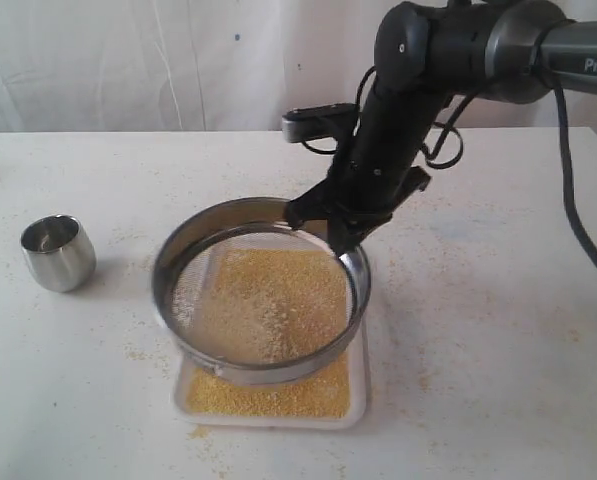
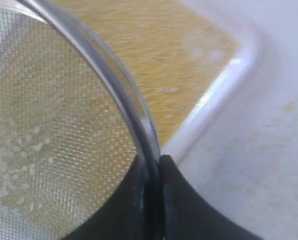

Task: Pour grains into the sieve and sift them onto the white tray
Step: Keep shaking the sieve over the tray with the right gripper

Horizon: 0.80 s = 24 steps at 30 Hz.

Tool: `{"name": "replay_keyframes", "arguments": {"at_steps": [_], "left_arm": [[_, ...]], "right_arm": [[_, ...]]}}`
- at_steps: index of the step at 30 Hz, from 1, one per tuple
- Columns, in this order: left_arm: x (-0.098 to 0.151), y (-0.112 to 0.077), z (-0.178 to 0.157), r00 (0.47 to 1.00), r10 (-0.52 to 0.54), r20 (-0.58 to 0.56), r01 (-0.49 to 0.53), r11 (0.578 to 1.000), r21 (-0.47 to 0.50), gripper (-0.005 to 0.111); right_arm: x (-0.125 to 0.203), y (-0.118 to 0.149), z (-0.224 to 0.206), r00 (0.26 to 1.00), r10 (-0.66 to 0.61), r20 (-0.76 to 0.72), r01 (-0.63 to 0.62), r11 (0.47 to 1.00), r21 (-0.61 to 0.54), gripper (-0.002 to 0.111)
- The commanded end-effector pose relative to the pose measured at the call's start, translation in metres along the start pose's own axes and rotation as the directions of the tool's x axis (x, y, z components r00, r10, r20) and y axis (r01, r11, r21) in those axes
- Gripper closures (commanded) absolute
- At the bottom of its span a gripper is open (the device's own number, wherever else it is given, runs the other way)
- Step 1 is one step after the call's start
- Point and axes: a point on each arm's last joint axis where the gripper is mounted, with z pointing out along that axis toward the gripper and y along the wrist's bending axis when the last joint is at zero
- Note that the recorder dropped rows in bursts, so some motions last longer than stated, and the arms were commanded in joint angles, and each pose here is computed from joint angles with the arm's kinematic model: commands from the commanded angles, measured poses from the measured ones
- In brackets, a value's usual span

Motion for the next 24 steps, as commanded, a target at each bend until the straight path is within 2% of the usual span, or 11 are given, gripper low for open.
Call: {"name": "replay_keyframes", "arguments": {"at_steps": [1,3,6,8,9,12,13,17,19,21,24], "left_arm": [[0.001,0.000,0.000,1.000,-0.007,0.001,0.007,1.000,-0.002,0.107],[0.001,0.000,0.000,1.000,-0.007,0.001,0.007,1.000,-0.002,0.107],[0.001,0.000,0.000,1.000,-0.007,0.001,0.007,1.000,-0.002,0.107],[0.001,0.000,0.000,1.000,-0.007,0.001,0.007,1.000,-0.002,0.107],[0.001,0.000,0.000,1.000,-0.007,0.001,0.007,1.000,-0.002,0.107],[0.001,0.000,0.000,1.000,-0.007,0.001,0.007,1.000,-0.002,0.107],[0.001,0.000,0.000,1.000,-0.007,0.001,0.007,1.000,-0.002,0.107],[0.001,0.000,0.000,1.000,-0.007,0.001,0.007,1.000,-0.002,0.107],[0.001,0.000,0.000,1.000,-0.007,0.001,0.007,1.000,-0.002,0.107],[0.001,0.000,0.000,1.000,-0.007,0.001,0.007,1.000,-0.002,0.107],[0.001,0.000,0.000,1.000,-0.007,0.001,0.007,1.000,-0.002,0.107]], "right_arm": [[0.004,0.021,-0.010,0.986,-0.166,0.018,0.164,0.952,-0.258,0.108],[0.003,0.027,-0.012,0.972,-0.225,0.061,0.233,0.921,-0.314,0.108],[-0.003,0.001,-0.009,0.996,-0.070,0.053,0.071,0.997,-0.028,0.108],[0.000,-0.009,-0.009,0.998,0.059,0.018,-0.061,0.990,0.130,0.108],[0.002,-0.004,-0.008,0.998,0.055,-0.006,-0.054,0.994,0.100,0.108],[0.006,0.021,-0.008,0.961,-0.275,-0.010,0.269,0.947,-0.176,0.108],[0.006,0.021,-0.008,0.961,-0.275,-0.007,0.270,0.948,-0.170,0.108],[-0.002,0.000,-0.007,0.997,0.073,0.038,-0.076,0.994,0.081,0.108],[0.004,0.020,-0.006,0.992,-0.125,-0.025,0.122,0.988,-0.090,0.108],[0.009,0.036,-0.008,0.947,-0.320,-0.010,0.306,0.913,-0.271,0.108],[-0.002,0.012,-0.005,0.994,-0.110,0.023,0.110,0.994,0.013,0.108]]}}
